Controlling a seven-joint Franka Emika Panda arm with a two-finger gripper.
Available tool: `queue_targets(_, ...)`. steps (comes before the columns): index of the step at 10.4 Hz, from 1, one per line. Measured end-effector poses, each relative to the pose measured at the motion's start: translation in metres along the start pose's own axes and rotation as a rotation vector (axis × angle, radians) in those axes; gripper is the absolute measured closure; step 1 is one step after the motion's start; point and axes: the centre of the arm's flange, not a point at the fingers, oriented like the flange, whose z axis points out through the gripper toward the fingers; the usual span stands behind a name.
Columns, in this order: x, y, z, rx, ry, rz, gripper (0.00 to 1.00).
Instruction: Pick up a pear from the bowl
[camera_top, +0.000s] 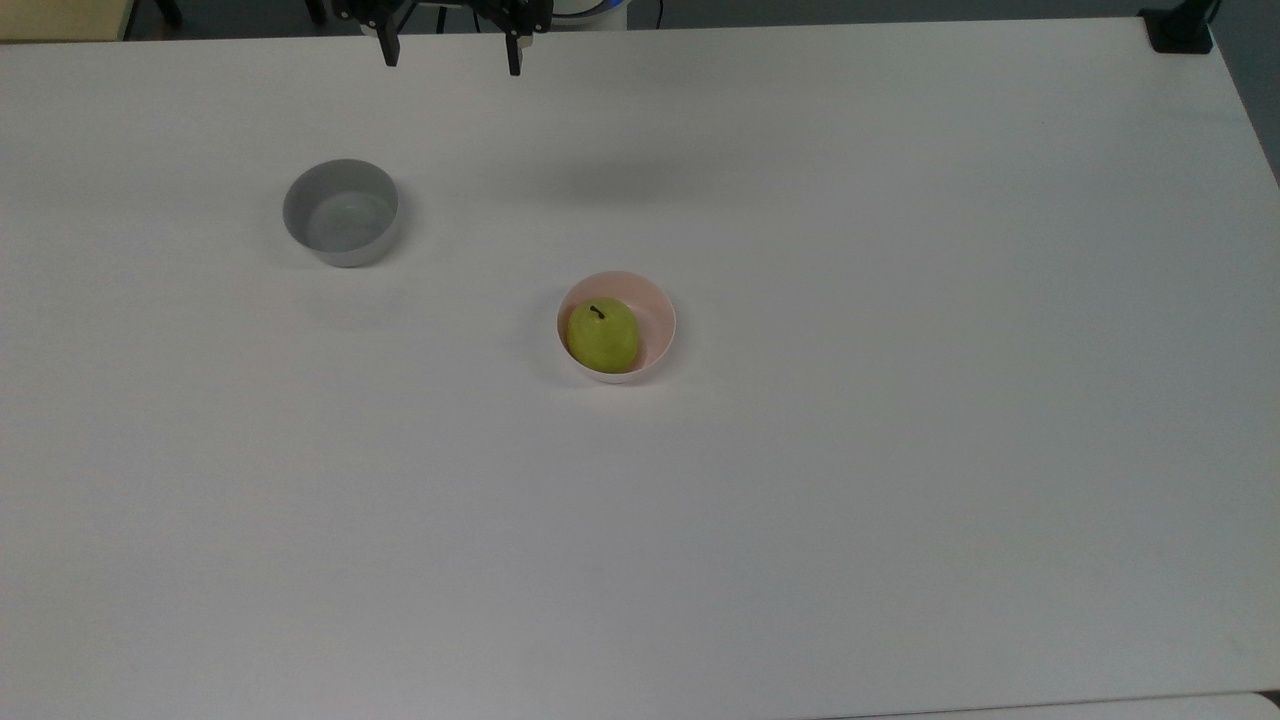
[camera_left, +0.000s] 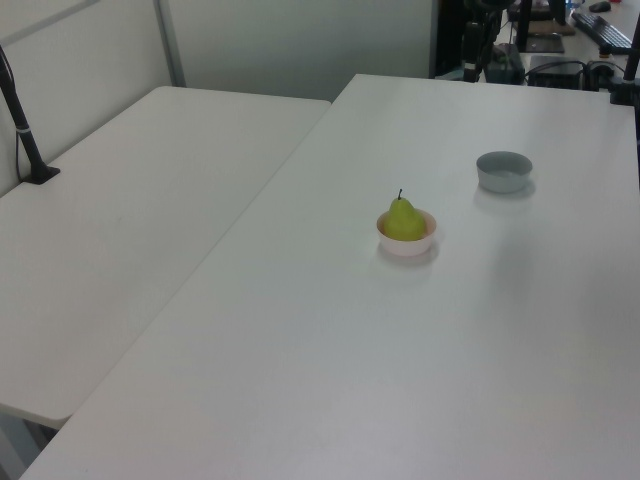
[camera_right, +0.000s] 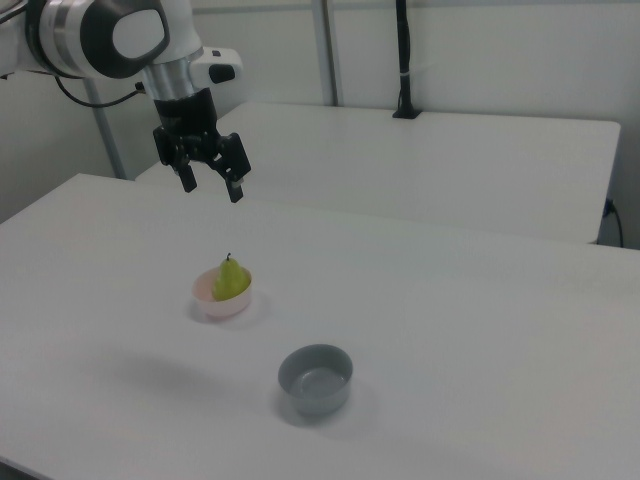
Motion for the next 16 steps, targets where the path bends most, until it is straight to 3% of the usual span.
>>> queue_targets(1,0.0,0.0,0.001,0.0,-0.001,-0.026,0.0)
queue_targets(3,0.002,0.0,0.006,0.002,-0.011,-0.228,0.0)
queue_targets(5,0.006,-0.004,0.019,0.007,-0.034,-0.333,0.0)
queue_targets(8,0.015,-0.015,0.044,0.015,-0.071,-0.364,0.0)
queue_targets(13,0.03,-0.045,0.09,0.018,-0.044,-0.42,0.0)
queue_targets(16,0.044,-0.067,0.133,0.02,-0.005,-0.395,0.0)
